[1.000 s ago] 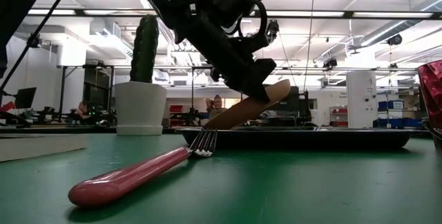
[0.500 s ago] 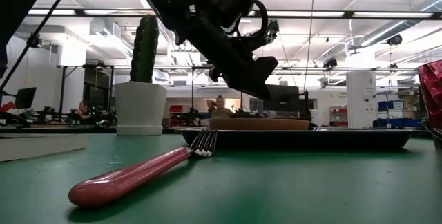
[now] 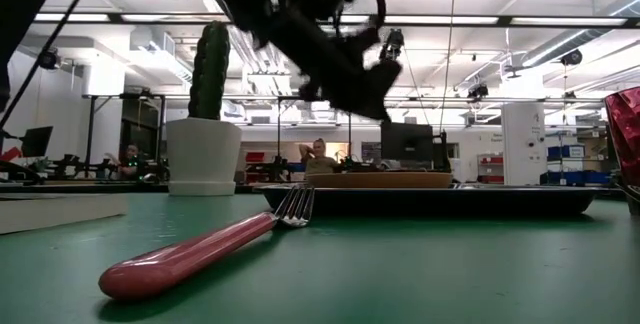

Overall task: Pick and place plate/cup/fork/spoon on tray
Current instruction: Put the red cup on the black serving tray to the top left of the light orange plate

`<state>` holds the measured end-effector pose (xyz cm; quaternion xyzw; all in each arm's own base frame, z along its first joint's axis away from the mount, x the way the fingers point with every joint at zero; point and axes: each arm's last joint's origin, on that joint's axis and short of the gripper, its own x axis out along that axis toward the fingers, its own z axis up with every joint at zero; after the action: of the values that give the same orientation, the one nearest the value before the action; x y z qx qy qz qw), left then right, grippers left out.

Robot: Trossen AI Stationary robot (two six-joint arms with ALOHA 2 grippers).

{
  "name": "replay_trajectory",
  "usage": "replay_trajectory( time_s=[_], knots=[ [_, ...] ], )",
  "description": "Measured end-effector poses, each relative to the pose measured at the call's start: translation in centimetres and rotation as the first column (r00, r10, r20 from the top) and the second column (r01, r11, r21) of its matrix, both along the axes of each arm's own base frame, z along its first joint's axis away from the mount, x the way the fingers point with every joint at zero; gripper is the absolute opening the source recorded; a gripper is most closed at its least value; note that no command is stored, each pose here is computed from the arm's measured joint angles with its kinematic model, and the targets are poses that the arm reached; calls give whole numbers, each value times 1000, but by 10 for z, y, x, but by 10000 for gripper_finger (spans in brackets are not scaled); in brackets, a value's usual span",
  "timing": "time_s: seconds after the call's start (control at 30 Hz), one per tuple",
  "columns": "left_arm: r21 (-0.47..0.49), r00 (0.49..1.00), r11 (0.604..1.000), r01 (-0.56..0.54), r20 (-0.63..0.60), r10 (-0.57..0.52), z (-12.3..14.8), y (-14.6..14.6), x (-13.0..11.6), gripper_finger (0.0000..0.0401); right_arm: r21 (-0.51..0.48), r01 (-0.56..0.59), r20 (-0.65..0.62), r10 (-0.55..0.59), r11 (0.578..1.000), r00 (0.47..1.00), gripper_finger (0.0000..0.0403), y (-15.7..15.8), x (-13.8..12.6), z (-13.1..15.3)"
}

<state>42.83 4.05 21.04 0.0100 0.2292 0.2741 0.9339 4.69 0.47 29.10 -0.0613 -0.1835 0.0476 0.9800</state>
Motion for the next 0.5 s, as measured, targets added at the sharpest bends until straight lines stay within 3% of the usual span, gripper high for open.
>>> replay_trajectory(
  time_s=[0.33,0.5],
  knots=[
    [127,981,977,174,60,-183,62,-49,-22,75,110,-35,-70,43,993,997,9,1,11,-2],
    [199,958,938,283,-7,-287,82,-78,-40,75,224,-82,-172,122,971,978,9,3,26,-7]
  ],
)
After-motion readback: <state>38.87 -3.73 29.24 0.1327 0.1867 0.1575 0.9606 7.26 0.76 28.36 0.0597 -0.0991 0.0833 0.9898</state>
